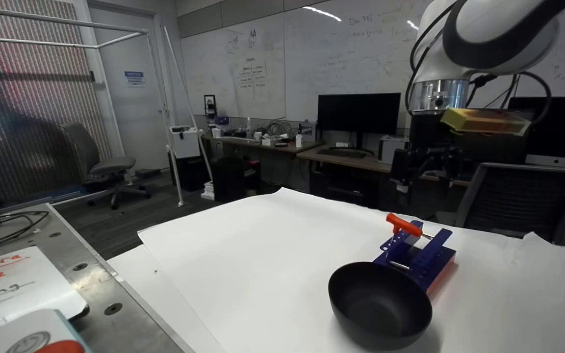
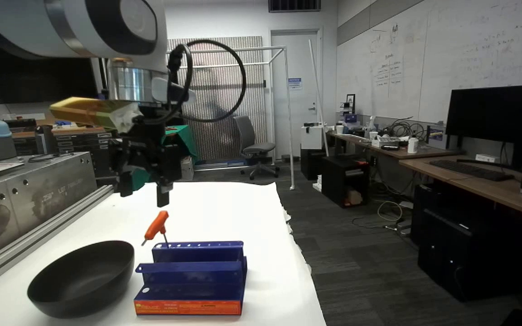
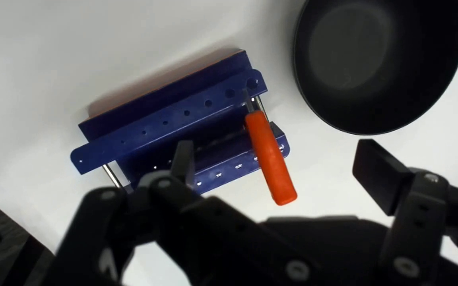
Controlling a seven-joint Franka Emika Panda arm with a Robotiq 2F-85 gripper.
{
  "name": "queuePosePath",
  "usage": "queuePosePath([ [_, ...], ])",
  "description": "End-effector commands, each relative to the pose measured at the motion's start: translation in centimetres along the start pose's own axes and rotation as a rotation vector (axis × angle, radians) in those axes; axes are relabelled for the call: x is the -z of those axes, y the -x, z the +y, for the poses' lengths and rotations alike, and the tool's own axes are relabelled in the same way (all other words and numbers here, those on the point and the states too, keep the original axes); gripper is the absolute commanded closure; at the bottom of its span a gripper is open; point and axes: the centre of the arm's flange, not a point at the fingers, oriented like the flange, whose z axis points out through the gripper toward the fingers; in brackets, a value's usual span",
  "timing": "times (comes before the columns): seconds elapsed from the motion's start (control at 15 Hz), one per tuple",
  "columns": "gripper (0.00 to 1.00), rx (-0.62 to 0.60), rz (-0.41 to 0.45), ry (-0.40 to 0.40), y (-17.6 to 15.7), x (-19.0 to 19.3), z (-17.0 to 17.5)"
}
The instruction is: Remove the wrench from the tool box and put it inside the black bowl
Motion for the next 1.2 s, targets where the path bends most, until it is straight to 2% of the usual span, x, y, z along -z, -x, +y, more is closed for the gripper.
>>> queuePosePath([
  [0.0,0.00,0.010,-0.022,0.012,-3.7,-1.9,-1.0],
  [0.33,0.00,0.020,-0.037,0.023,-4.8,-4.8,-1.3],
  [0.4,0.25,0.019,-0.047,0.028,-4.9,-5.1,-1.3],
  [0.47,0.26,0.023,-0.067,0.028,-4.8,-5.3,-1.2],
  [1.0,0.89,0.042,-0.035,0.013,-4.2,-5.0,-1.0],
  [1.13,0.99,0.037,-0.026,-0.003,-4.2,-4.4,-0.9],
])
